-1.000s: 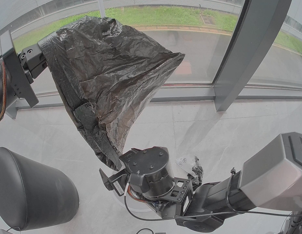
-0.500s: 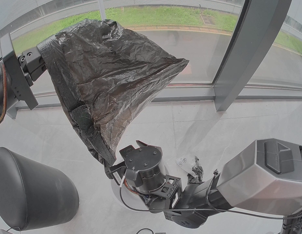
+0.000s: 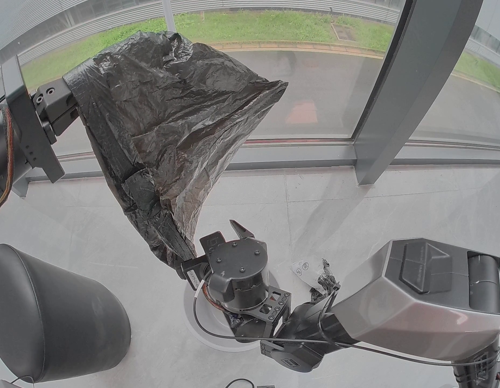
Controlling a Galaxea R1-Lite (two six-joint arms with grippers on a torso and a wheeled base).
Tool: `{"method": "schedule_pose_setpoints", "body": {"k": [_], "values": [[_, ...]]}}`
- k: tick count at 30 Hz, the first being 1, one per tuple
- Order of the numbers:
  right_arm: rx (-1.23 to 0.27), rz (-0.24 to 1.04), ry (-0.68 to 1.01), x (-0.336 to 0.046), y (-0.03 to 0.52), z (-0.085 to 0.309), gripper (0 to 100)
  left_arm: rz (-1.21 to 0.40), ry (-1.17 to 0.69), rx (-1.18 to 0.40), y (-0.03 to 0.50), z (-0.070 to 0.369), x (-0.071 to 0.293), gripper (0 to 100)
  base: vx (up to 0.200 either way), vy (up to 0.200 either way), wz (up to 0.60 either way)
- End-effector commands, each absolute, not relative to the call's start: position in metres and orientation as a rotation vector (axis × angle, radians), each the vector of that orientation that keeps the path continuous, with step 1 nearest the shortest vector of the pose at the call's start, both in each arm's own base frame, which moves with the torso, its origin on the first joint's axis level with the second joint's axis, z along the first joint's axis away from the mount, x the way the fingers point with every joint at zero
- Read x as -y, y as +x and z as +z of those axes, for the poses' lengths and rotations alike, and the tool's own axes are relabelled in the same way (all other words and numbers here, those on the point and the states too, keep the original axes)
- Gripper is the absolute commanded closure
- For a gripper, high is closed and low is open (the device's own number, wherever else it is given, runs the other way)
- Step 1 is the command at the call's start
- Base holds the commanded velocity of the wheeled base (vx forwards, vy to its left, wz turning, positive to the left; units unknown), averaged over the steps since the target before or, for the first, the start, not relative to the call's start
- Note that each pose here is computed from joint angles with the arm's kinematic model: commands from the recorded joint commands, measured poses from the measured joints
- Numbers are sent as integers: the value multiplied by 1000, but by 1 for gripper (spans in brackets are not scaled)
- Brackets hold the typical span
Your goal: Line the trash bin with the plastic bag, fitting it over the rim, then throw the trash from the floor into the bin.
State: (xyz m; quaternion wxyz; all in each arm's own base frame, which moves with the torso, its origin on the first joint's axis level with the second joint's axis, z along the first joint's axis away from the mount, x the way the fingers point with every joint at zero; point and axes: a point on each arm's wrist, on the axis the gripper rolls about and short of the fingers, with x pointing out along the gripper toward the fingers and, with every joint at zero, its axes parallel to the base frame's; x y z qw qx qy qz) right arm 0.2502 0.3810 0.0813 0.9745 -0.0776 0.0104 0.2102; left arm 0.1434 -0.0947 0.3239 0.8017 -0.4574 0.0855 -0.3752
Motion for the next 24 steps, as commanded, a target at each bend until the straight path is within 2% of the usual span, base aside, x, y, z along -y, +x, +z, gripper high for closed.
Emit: {"method": "schedule_pose_setpoints", "body": {"k": [1, 5, 6, 18, 23, 24], "values": [[-18, 397, -179, -384, 255, 65, 0, -803, -981, -188, 144, 323, 95, 100, 0, 0, 0], [-13, 393, -178, -384, 255, 65, 0, -802, -981, -187, 144, 323, 95, 100, 0, 0, 0], [-13, 393, -178, -384, 255, 65, 100, -802, -981, -187, 144, 323, 95, 100, 0, 0, 0], [-8, 379, -168, -363, 252, 84, 100, -782, -978, -192, 145, 318, 93, 100, 0, 0, 0], [-59, 451, -219, -348, 226, 81, 100, -739, -974, -199, 151, 311, 88, 100, 0, 0, 0], [-89, 540, -248, -341, 209, 78, 100, -708, -970, -205, 155, 305, 85, 100, 0, 0, 0]]}}
